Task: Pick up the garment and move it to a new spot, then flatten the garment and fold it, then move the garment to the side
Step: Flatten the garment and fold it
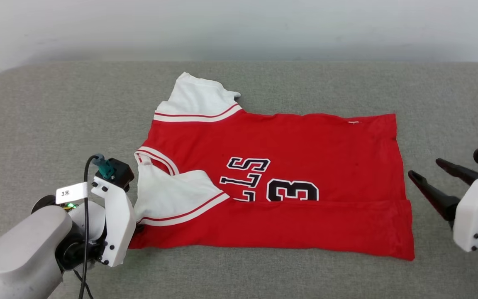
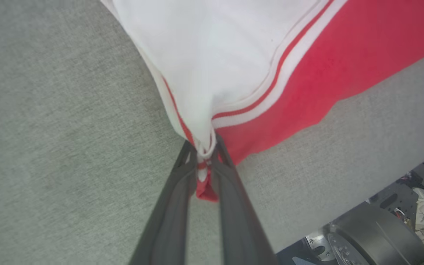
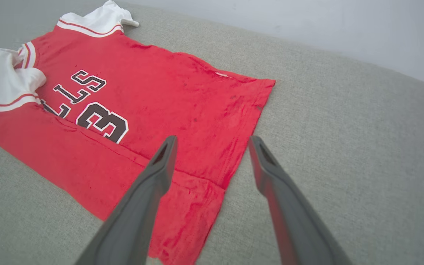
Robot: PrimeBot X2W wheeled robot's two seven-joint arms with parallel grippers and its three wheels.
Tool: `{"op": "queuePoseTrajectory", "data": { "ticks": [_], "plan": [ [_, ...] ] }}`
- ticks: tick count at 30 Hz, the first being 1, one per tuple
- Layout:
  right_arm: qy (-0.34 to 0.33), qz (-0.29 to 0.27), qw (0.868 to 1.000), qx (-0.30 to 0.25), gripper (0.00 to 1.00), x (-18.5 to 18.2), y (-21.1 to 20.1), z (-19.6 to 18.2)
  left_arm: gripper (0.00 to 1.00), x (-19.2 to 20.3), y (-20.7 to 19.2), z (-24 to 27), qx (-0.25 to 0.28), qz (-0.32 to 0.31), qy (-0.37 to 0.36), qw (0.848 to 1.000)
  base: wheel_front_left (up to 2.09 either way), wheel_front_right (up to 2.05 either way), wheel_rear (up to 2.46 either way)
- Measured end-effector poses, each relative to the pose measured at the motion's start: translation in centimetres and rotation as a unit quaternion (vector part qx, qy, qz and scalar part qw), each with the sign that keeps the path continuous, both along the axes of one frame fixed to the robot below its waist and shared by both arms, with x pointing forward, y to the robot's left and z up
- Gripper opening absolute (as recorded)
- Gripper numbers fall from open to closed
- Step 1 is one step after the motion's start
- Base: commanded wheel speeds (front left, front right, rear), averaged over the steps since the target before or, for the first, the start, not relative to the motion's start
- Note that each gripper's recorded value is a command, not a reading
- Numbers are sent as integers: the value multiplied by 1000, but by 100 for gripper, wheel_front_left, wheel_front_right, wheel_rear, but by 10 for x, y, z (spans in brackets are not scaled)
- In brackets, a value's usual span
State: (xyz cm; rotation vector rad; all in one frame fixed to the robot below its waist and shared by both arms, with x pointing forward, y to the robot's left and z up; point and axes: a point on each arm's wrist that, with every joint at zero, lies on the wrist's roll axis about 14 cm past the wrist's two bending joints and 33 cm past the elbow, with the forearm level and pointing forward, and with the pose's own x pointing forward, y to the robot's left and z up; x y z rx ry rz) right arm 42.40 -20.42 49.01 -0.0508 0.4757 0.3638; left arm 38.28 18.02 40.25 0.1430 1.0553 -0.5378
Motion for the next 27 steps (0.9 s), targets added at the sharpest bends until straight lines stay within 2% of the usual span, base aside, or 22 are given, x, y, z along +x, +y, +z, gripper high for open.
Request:
{"op": "queuePoseTrajectory", "data": {
  "ticks": [7, 12, 21, 27],
  "plan": [
    [89, 31, 993, -71, 100, -6, -9, 0, 0, -2, -2, 17, -17, -6, -36, 999, 0, 0, 0],
    [189, 41, 975, -108, 100, -25, -16, -28, 0, -3, -5, 18, -26, -8, -43, 999, 0, 0, 0],
    [299, 67, 945, -116, 100, -57, -3, -84, 0, 2, -6, 14, -27, -11, -48, 998, 0, 0, 0],
    [334, 70, 934, -110, 100, -65, 5, -114, 0, 10, -5, 9, -27, -12, -49, 998, 0, 0, 0]
  ]
}}
